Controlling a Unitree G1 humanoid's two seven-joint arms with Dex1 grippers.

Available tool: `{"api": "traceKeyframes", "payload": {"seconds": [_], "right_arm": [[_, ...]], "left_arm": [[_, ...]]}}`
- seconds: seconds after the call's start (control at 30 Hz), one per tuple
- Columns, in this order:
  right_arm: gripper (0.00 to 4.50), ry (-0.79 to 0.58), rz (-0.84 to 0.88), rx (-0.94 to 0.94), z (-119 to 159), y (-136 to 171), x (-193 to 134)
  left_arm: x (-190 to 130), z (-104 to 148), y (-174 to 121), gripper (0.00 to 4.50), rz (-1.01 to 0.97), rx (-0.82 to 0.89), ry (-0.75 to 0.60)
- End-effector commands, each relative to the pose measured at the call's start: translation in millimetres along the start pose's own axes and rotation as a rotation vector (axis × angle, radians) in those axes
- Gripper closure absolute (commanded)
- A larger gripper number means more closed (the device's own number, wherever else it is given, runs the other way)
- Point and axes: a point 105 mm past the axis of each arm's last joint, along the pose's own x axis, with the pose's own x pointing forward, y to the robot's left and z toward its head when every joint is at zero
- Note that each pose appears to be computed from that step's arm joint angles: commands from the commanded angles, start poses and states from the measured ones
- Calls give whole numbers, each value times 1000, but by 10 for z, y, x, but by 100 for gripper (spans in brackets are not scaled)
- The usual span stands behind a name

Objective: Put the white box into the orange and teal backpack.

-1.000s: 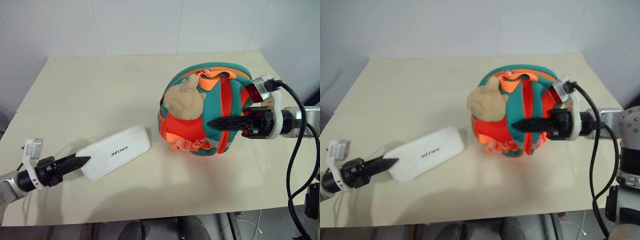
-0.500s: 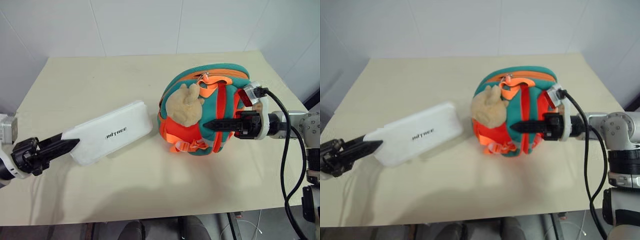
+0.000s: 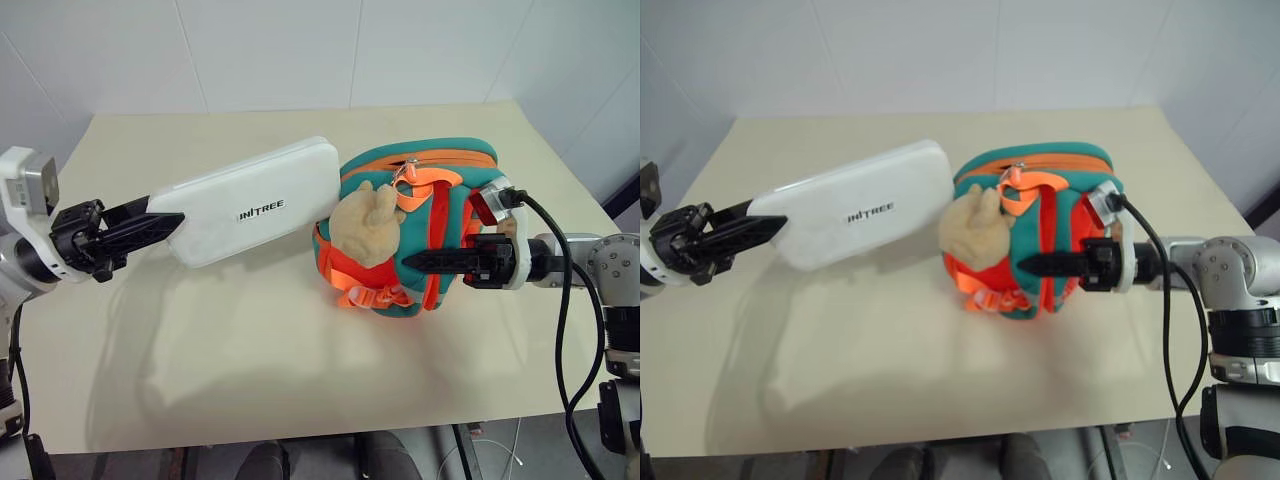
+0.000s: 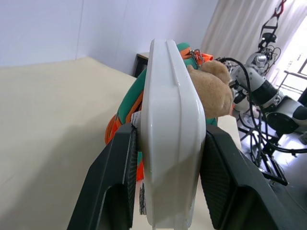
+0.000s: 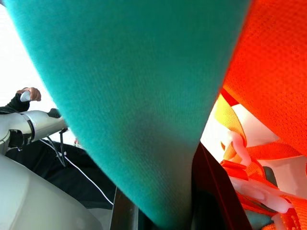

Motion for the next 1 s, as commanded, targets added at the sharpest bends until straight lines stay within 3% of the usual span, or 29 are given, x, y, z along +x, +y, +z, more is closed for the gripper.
{"api": "traceKeyframes", "payload": {"seconds": [0.03, 0.3, 1.0], "right_arm": [[389, 0, 30, -24, -3, 97, 29], [389, -19, 21, -24, -15, 112, 29], [389, 10, 22, -26, -61, 258, -78]], "left_arm": [[120, 95, 93, 291, -13, 103, -41], [255, 168, 269, 291, -8, 223, -73], [499, 206, 440, 291, -11, 311, -167]]}}
